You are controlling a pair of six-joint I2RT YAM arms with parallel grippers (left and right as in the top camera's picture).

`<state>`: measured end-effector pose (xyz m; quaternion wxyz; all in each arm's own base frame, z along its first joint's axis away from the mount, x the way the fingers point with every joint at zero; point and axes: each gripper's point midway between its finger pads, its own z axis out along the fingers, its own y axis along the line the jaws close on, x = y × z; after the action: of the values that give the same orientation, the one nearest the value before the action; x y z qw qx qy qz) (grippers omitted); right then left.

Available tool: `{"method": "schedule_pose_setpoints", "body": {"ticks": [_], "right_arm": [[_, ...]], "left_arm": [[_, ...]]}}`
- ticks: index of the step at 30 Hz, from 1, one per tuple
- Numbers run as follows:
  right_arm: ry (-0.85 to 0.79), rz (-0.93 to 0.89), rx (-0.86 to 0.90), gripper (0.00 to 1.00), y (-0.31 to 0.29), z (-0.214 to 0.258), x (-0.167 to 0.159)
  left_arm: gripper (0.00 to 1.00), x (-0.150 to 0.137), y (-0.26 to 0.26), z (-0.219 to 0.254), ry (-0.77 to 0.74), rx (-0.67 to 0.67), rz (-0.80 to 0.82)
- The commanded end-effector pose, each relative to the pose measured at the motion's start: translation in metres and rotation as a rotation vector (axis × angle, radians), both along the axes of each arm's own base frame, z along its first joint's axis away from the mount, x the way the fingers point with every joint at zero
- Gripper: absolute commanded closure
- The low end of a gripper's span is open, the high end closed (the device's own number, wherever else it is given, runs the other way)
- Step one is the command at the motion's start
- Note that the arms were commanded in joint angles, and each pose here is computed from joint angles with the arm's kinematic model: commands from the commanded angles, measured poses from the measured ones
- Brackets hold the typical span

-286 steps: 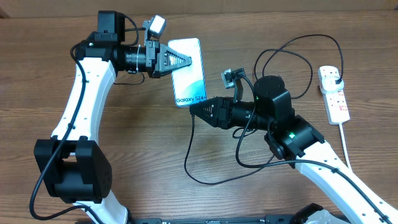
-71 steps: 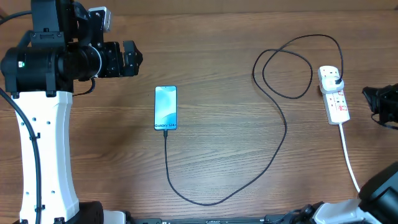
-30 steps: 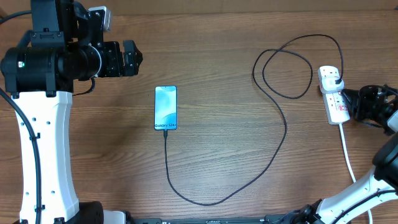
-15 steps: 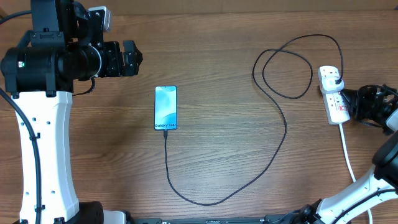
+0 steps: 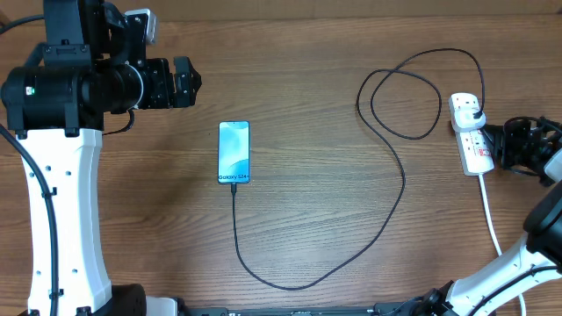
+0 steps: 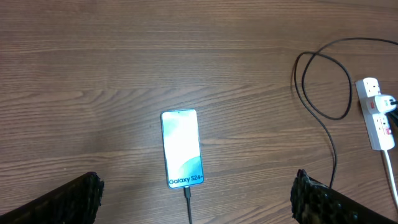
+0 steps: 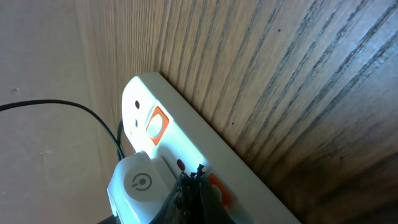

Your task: Plug charger to phone and switch on socket

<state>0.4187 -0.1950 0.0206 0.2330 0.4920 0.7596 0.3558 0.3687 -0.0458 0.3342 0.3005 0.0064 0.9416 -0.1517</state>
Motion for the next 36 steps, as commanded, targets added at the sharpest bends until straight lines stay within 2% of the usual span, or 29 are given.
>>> {"method": "schedule_pose_setpoints", "body": {"ticks": [1,16,24,30,36], "right_arm": [[0.033,0.081,0.044,0.96,0.038,-0.008,0.003],[0.099,0.103,0.083,0.96,0.049,-0.016,-0.011],[0.083,0.047,0.036,0.96,0.022,-0.013,-0.011],[0.011,-0.047,0.008,0.96,-0.025,0.023,-0.019],[-0.068,-0.119,-0.068,0.96,-0.058,0.086,-0.035]], "left_arm": [[0.0,0.002,-0.001,0.002,-0.012,0.005,-0.012],[0.0,0.003,-0.001,0.002,-0.012,0.005,-0.012],[0.0,0.002,-0.001,0.002,-0.012,0.005,-0.012],[0.0,0.002,-0.001,0.002,-0.012,0.005,-0.012],[0.0,0.002,-0.001,0.002,-0.012,0.005,-0.012]]}}
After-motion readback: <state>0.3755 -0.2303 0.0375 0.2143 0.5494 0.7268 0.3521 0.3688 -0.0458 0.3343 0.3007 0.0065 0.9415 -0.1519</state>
